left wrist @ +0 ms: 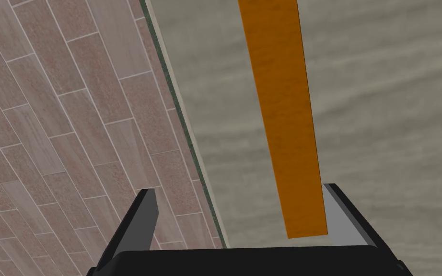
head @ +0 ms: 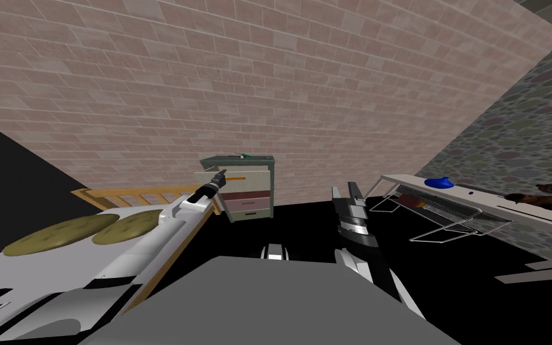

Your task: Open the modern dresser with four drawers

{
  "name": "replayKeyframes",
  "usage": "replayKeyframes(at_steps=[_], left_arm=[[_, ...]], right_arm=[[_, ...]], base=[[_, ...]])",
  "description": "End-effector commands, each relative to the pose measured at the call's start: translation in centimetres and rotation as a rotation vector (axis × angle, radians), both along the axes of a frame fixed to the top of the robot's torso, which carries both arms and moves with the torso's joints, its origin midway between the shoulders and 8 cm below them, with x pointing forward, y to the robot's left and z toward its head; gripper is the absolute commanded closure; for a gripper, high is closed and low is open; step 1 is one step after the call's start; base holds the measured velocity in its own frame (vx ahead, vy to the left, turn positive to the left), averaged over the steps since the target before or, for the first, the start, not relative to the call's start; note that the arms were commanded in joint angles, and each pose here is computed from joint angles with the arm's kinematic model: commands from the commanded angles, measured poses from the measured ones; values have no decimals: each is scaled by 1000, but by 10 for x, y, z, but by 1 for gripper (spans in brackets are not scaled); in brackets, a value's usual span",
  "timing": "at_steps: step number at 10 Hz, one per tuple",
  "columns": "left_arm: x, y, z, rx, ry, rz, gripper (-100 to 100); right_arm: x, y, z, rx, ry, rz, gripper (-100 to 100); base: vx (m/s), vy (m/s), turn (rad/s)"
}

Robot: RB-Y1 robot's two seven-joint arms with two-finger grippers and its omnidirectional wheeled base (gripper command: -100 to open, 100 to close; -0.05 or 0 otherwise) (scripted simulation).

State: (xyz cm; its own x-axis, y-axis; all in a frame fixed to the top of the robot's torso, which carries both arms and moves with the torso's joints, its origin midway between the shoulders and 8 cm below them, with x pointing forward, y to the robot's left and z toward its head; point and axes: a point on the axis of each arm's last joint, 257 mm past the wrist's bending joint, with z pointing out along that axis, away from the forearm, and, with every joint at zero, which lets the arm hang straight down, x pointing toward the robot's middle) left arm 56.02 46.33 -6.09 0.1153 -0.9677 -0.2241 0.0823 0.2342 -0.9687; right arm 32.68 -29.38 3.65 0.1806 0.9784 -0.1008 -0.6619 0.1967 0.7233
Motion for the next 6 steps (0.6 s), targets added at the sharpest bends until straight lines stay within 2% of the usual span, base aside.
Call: replayKeyframes(at_steps=[1, 6], left_arm=[[0, 2, -1, -3, 5, 4, 0], [0, 2, -4, -4, 10, 5, 0]], right_arm=[[0, 0, 0, 0, 0, 0, 0], [0, 0, 0, 0, 0, 0, 0]], base=[[0, 0, 0], [0, 0, 0]])
